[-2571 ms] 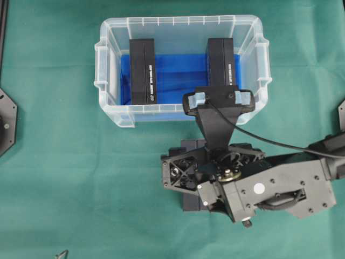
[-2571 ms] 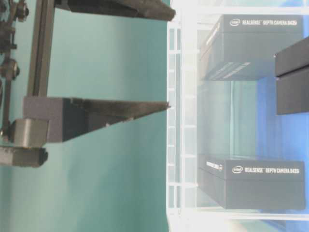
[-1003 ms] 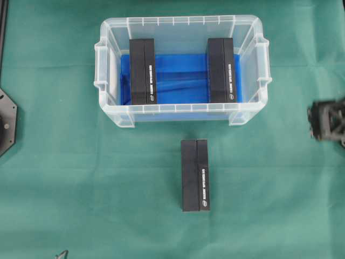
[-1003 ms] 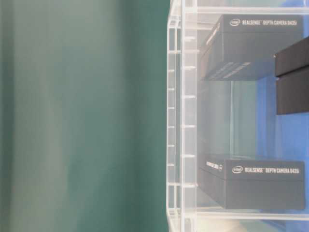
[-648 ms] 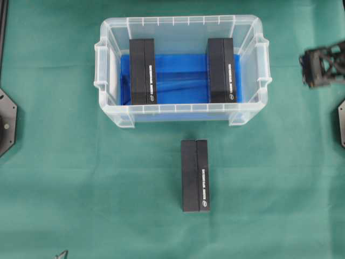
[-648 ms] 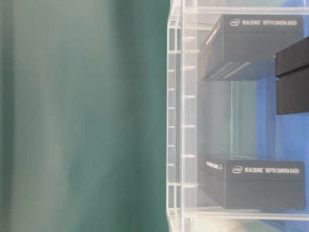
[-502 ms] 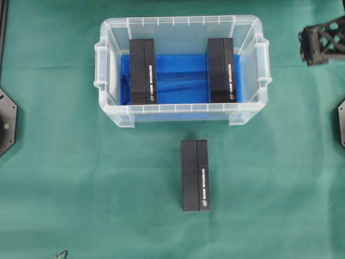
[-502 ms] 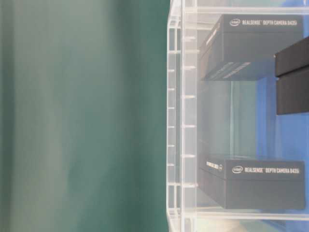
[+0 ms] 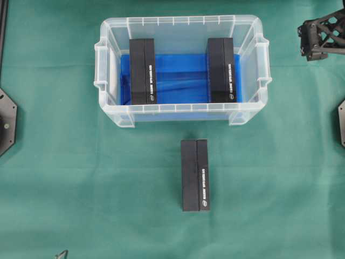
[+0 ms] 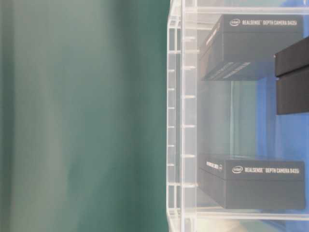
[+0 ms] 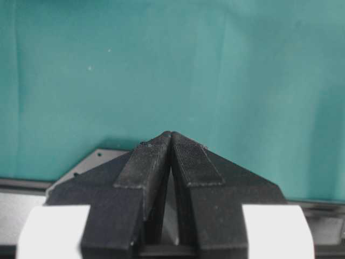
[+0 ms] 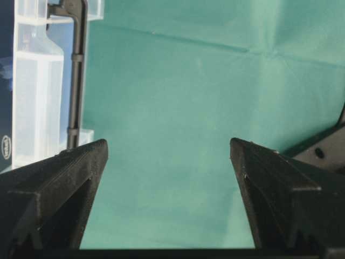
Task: Take the box out of the case with the right arm.
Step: 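Open the right gripper and withdraw it to the right, then move the right gripper over the left black box in the bin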
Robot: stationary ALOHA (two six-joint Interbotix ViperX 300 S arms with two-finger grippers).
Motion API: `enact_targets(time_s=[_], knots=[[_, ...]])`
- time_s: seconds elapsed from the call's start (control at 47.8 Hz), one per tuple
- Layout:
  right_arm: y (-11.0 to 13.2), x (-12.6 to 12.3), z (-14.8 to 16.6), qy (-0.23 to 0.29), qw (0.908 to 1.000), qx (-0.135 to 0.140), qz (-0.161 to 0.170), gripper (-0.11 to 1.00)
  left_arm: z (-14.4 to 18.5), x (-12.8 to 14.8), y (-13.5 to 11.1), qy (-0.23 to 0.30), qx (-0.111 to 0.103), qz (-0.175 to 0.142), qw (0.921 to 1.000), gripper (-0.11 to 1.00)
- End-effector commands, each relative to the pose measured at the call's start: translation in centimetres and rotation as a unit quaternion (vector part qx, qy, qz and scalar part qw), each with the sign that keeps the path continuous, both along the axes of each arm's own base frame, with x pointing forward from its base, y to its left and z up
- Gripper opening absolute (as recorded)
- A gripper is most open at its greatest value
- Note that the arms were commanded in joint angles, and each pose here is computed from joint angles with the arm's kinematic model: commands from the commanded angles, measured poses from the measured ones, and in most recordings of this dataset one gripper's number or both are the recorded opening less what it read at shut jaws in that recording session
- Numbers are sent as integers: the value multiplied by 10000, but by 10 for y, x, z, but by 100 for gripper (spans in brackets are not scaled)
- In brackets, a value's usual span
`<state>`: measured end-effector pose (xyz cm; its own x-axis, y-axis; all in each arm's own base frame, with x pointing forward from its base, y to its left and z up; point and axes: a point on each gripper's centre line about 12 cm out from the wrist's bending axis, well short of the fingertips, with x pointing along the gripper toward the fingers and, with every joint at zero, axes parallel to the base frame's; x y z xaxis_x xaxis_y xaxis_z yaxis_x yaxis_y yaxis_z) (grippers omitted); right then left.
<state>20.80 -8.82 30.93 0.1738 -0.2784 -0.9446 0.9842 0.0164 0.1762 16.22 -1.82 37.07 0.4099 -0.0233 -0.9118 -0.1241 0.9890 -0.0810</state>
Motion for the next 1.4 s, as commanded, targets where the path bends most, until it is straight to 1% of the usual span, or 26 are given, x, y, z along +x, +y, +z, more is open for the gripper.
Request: enact_targets(time_s=[0.0, 0.209, 0.293, 0.397, 0.523, 0.69, 0.836, 1.108, 1.296, 1.38], knots=[[-1, 2, 7, -132, 9999, -33, 5, 91, 3, 2, 1, -55, 7, 20, 10000, 0], [-1, 3, 9, -182, 9998, -48, -17, 91, 3, 3, 1, -55, 4, 26, 10000, 0], [-2, 8, 11, -269, 9996, -60, -14, 91, 3, 3, 1, -55, 4, 26, 10000, 0], [0, 23, 16, -415, 9991, -48, 16, 90, 3, 3, 1, -55, 8, 19, 10000, 0], [3, 46, 18, -408, 9992, 1, 37, 89, 3, 2, 1, -71, 9, 12, 10000, 0], [9, 86, 16, -403, 9991, 62, 111, 89, 6, -2, 1, -139, -4, 19, 9999, 0], [12, 130, 21, -571, 9981, 60, 226, 89, 5, -2, 1, -131, 0, 13, 9999, 0], [11, 209, 28, -808, 9960, 25, 370, 89, 5, -3, 1, -131, 0, 13, 9999, 0], [11, 253, 33, -1048, 9935, -11, 434, 89, 5, -3, 1, -124, 1, 13, 9999, 0], [12, 266, 33, -1085, 9931, -16, 453, 89, 5, -3, 1, -131, 0, 13, 9999, 0]])
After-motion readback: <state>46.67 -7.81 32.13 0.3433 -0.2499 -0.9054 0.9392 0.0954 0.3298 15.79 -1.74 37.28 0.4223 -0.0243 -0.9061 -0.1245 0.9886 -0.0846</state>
